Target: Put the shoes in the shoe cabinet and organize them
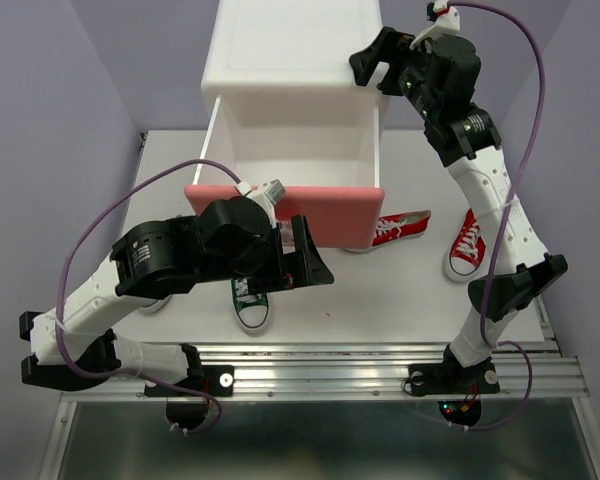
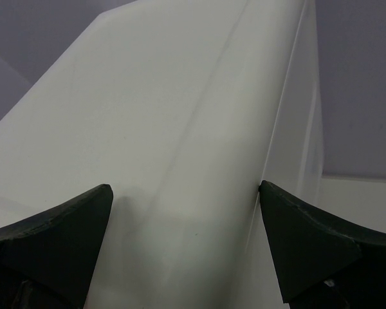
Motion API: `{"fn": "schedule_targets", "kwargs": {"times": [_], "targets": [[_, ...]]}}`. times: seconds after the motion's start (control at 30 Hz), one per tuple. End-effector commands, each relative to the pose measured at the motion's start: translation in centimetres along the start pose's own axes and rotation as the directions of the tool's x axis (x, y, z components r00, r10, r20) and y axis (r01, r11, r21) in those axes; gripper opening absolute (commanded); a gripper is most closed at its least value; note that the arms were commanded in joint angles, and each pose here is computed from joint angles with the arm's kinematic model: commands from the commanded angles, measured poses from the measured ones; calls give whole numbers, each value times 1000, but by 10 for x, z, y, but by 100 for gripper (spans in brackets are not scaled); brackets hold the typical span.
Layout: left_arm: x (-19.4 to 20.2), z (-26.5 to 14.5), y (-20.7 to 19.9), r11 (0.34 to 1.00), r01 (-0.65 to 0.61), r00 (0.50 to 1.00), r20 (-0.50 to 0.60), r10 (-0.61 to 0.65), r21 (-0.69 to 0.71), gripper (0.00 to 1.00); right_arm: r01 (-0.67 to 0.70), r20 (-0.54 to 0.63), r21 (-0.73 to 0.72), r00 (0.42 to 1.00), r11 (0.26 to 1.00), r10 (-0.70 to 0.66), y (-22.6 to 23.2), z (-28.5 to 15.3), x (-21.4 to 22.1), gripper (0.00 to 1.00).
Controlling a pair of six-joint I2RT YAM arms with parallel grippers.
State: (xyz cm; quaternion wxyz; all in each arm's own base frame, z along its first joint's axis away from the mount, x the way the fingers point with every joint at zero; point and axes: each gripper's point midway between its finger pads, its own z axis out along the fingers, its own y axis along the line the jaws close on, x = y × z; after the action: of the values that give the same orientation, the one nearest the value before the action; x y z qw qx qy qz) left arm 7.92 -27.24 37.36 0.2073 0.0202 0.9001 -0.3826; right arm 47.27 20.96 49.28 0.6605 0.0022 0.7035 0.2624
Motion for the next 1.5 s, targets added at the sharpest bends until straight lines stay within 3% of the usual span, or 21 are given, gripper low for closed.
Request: {"fn": "schedule_targets", "kwargs": {"times": [0.0, 0.2, 0.33, 0.47, 0.63, 0.77, 0.8, 0.93, 0.97, 1.03, 1.07, 1.13, 1.33, 1.37, 1.4, 1.43, 1.47], "targets": [[-1, -22, -10, 996, 62, 998, 4, -62, 70, 99, 54, -307, 53, 951, 997, -35, -24, 3, 100, 100], [-14, -47, -57, 968, 58, 998, 8, -62, 244, 99, 63, -319, 63, 947, 996, -40, -28, 1, 106, 100], [-45, -78, -70, 937, 120, 975, 139, -173, 329, 99, 64, -325, 65, 945, 996, -39, -29, 1, 108, 100], [-69, -96, -60, 948, 102, 944, 271, -188, 302, 99, 67, -326, 64, 945, 996, -42, -29, 1, 108, 100], [-101, -116, -76, 934, 71, 892, 397, -217, 350, 99, 67, -327, 66, 944, 996, -42, -30, 2, 109, 100], [-137, -141, -88, 915, 40, 798, 538, -271, 401, 99, 68, -323, 64, 946, 996, -44, -29, 2, 108, 100], [-150, -149, -90, 910, 38, 753, 587, -297, 413, 99, 64, -322, 65, 946, 996, -40, -29, 2, 107, 100], [-184, -156, -106, 928, -45, 633, 729, -260, 370, 99, 58, -330, 71, 944, 996, -31, -30, 1, 109, 100], [-198, -171, -110, 919, -48, 572, 765, -297, 392, 99, 55, -328, 71, 944, 996, -28, -29, 1, 109, 100], [-210, -186, -106, 925, -44, 501, 810, -306, 377, 99, 52, -321, 69, 947, 996, -27, -28, 0, 105, 100], [-221, -198, -87, 937, 19, 419, 848, -323, 348, 99, 46, -318, 70, 948, 996, -22, -27, 1, 104, 100], [-225, -203, -64, 935, 95, 355, 866, -351, 340, 99, 34, -312, 72, 950, 997, -10, -26, 2, 102, 100], [-251, -191, -43, 953, 157, 290, 910, -296, 260, 99, 14, -314, 81, 949, 997, 12, -25, 3, 102, 100], [-258, -186, -41, 957, 157, 293, 914, -281, 244, 99, 13, -314, 81, 949, 997, 13, -25, 3, 102, 100], [-263, -177, -43, 961, 135, 329, 903, -274, 242, 99, 12, -313, 79, 950, 997, 13, -24, 3, 101, 100], [-281, -175, -29, 964, 162, 293, 923, -250, 210, 99, 12, -315, 80, 949, 997, 13, -24, 3, 102, 100], [-287, -170, -31, 968, 139, 315, 917, -245, 211, 99, 14, -312, 79, 950, 997, 12, -24, 2, 100, 100]]}}
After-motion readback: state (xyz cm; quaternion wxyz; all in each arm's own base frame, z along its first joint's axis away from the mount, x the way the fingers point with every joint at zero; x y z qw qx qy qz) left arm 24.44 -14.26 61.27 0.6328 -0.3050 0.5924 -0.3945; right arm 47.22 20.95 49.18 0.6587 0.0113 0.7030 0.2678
